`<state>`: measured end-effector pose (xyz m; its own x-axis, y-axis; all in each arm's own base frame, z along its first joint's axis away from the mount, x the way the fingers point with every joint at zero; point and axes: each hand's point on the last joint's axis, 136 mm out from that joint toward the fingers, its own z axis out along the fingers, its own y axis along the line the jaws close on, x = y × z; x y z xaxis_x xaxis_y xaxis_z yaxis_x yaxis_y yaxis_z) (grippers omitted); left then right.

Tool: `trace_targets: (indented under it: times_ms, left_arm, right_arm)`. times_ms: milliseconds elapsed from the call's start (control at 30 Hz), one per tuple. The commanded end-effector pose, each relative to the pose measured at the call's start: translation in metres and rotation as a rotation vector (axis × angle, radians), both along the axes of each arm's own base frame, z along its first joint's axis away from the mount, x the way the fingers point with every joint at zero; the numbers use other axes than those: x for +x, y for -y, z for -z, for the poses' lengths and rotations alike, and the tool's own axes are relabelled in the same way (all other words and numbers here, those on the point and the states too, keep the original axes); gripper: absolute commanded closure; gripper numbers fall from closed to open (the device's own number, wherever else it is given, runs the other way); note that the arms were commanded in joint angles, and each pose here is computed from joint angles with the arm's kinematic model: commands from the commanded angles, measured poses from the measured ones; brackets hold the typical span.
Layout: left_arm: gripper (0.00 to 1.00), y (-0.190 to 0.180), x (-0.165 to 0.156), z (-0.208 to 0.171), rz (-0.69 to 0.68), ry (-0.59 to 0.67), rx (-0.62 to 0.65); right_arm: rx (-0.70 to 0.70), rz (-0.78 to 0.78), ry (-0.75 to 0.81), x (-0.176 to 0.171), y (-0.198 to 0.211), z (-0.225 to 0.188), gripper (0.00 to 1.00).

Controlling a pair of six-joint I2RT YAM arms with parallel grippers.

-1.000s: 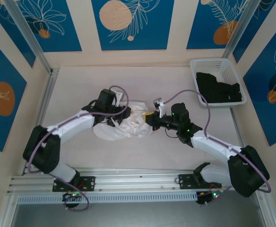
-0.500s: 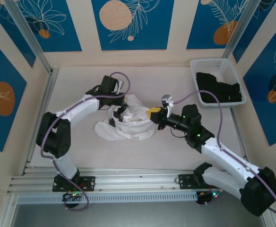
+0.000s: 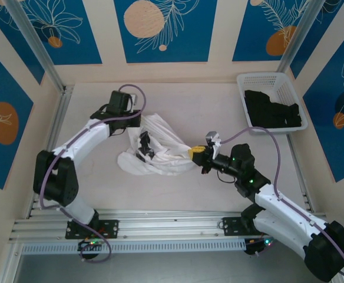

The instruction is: Fold the inside-out t-shirt

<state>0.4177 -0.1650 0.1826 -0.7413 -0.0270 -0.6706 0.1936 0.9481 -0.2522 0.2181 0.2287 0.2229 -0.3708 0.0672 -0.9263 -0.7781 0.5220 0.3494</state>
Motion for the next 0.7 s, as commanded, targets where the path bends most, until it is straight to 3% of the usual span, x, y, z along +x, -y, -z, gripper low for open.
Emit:
trace_targets:
  times_ms: [0,233,400,533,600,667]
  left_arm:
    - [1.0,-0.006,0.002,-0.051,-0.013,0.142,-0.162]
    - [1.0,0.005,-0.026,-0.076,0.064,0.186,-0.321]
    - [0.99,-0.013,-0.026,-0.024,-0.024,0.082,-0.212]
    - [0.65,-0.037,-0.012,0.033,-0.106,-0.026,-0.019]
    - [0.56,-0.055,-0.011,0.054,-0.17,-0.088,0.092]
    - [0.5,-0.059,-0.019,0.058,-0.188,-0.089,0.097]
  right_arm:
    - [0.034,0.01,0.017,-0.005,0.005,-0.001,1.0]
    - [-0.017,0.182,-0.114,0.013,0.025,0.031,1.0]
    - [0.069,0.087,-0.095,0.008,0.008,0.001,1.0]
    - [0.113,0.162,-0.204,0.033,0.003,-0.007,1.0]
    - [0.139,0.225,-0.298,0.048,0.001,-0.002,1.0]
    - [0.166,0.239,-0.35,0.057,-0.004,0.002,1.0]
